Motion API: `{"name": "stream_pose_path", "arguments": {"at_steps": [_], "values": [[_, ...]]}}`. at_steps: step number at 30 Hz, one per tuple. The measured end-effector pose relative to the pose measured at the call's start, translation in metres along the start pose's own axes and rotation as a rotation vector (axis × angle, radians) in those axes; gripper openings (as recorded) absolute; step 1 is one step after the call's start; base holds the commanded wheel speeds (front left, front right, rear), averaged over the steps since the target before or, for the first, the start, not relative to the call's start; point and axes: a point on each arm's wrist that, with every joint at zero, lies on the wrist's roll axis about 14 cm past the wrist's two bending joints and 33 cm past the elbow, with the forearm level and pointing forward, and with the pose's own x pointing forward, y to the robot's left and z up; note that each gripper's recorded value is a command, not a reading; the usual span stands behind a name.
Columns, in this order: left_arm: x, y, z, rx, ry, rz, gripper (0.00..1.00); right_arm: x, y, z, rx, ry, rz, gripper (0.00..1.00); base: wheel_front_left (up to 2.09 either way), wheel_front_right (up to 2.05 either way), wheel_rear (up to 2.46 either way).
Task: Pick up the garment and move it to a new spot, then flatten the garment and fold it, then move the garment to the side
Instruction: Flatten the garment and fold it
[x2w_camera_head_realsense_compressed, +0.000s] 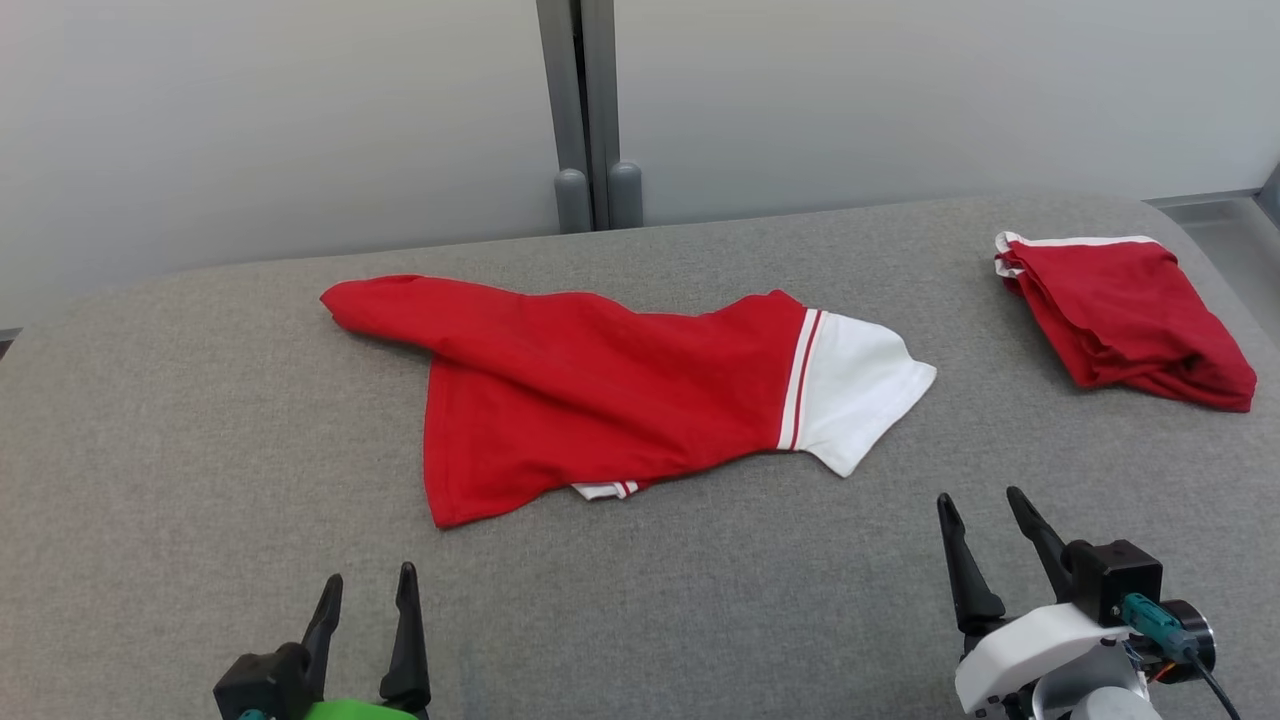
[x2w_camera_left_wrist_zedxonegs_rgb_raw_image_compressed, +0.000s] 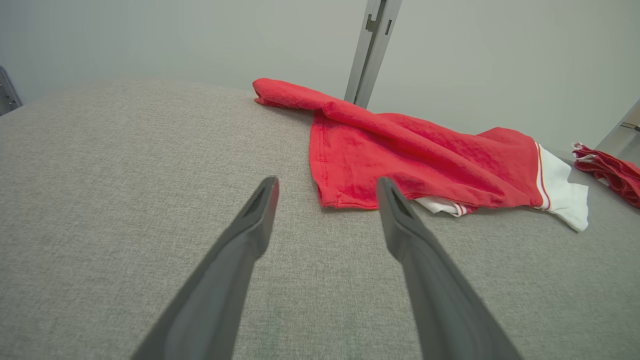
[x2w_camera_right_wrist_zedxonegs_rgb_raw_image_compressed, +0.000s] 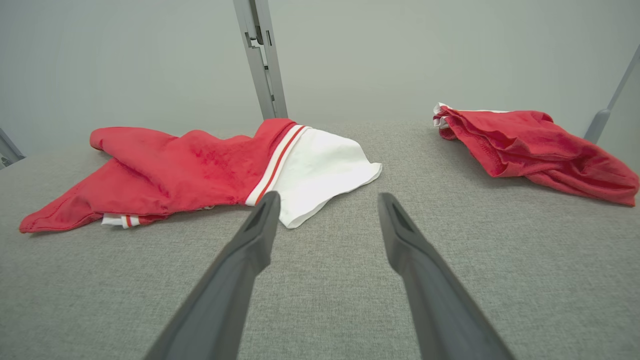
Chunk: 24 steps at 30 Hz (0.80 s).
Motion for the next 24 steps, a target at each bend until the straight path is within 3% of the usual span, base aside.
{"name": "stream_pose_path", "arguments": {"at_steps": [10,24], "values": [[0.003,-0.004,-0.012,0.018,0.041,-0.014,1.00,0.002,0.000,-0.003,-0.009,0.010,0.001,1.00,0.00,0.00,0.00],[0.058,-0.006,-0.060,-0.068,0.404,-0.001,1.00,0.024,0.002,-0.012,-0.042,0.038,0.022,1.00,0.00,0.00,0.00]]}}
